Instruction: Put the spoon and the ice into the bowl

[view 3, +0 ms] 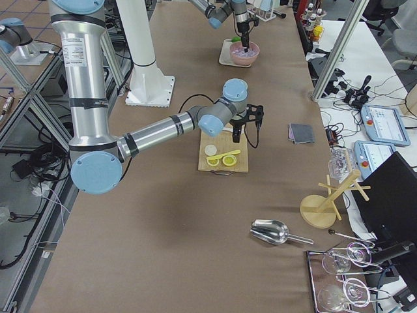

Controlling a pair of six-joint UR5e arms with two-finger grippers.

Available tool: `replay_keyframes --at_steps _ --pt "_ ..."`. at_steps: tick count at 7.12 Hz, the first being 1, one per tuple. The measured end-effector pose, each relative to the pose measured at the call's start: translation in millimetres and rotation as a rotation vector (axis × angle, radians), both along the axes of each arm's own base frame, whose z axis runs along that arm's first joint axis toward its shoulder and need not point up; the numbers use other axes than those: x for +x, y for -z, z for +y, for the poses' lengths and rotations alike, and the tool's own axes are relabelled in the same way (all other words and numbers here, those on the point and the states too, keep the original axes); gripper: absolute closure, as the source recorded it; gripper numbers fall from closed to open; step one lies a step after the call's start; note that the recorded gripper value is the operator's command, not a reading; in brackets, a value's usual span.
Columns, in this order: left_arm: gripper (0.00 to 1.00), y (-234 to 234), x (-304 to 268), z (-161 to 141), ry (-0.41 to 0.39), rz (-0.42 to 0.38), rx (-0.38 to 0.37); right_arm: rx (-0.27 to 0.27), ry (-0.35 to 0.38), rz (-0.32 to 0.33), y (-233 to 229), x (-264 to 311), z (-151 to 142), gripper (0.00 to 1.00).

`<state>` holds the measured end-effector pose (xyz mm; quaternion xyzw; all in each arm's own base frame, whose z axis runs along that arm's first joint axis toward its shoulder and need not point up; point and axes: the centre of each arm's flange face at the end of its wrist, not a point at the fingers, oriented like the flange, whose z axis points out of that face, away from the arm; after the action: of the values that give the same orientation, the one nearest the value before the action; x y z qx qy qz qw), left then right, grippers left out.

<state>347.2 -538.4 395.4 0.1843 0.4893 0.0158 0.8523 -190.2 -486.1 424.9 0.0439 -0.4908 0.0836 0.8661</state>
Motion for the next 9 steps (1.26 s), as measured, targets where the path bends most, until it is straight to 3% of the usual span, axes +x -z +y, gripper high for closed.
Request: replay_keyframes --at_steps 9 --pt "0.47 -13 22 7 -0.034 -0.02 -0.018 0.004 0.0 -0.004 2 1 1 0.0"
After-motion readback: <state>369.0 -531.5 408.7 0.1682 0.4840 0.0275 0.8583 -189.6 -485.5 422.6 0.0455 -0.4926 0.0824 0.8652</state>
